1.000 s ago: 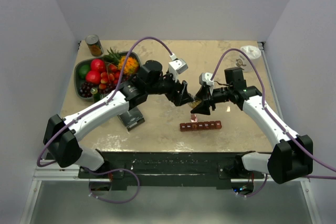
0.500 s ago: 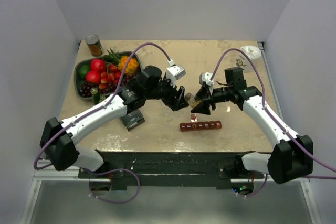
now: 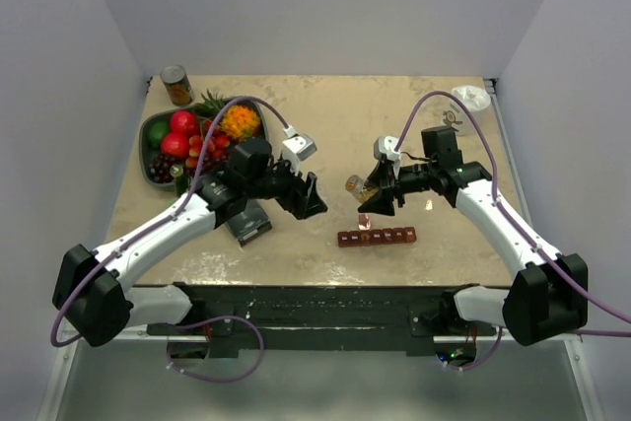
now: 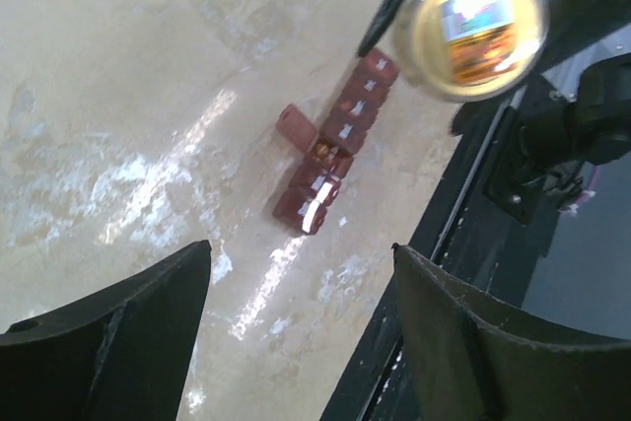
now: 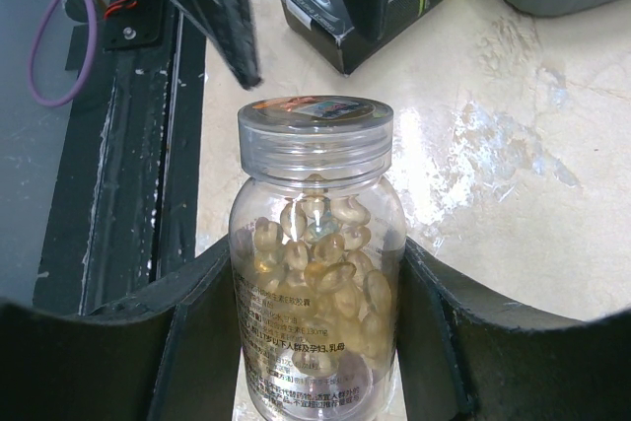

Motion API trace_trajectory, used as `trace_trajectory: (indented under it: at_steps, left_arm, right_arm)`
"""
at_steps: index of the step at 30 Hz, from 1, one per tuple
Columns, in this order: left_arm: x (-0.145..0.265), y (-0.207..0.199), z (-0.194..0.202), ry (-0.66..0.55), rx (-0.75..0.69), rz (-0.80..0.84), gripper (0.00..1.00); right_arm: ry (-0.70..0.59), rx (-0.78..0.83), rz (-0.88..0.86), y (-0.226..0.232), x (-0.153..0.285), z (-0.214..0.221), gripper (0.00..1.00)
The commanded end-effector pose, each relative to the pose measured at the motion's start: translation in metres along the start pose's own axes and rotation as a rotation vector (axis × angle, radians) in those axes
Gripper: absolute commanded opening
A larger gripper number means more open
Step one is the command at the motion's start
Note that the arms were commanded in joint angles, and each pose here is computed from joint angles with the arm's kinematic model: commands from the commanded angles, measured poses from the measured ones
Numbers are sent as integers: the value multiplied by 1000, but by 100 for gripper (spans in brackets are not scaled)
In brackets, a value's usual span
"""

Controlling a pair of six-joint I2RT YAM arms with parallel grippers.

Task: Sort the pills into containers

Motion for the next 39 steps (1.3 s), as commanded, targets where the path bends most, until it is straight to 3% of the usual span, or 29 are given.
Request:
trace_trajectory:
  at_steps: [1,10,17,31,39]
  left_arm:
    - [17,-38,-48,-156,-105,177,79]
    - [-1,-77,-96,-221,-123,249,80]
    - [-22,-68,-106,-198,-88,179,78]
    - [-30,-55,-75,-95,-87,154,75]
    - [-19,-8,-41,-47,-33,32,75]
  right_arm:
    - [-53,91,-12,0,3,-25,11]
    - [-50,91,-8,-1,3,-24,11]
    - [-49,89,-8,-1,3,-23,11]
    - [-48,94,-5,-1,3,-24,11]
    - [-48,93,-4,-1,4,-24,11]
Point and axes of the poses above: each gripper's point midway between its finger pads, its own x axis back along the fingers, its own y axis along the line the jaws close on, z = x × y, the point moved 4 cm from there along x, back along the fingers, and after that the axes turned 4 degrees about x, right-handed, at the moved point
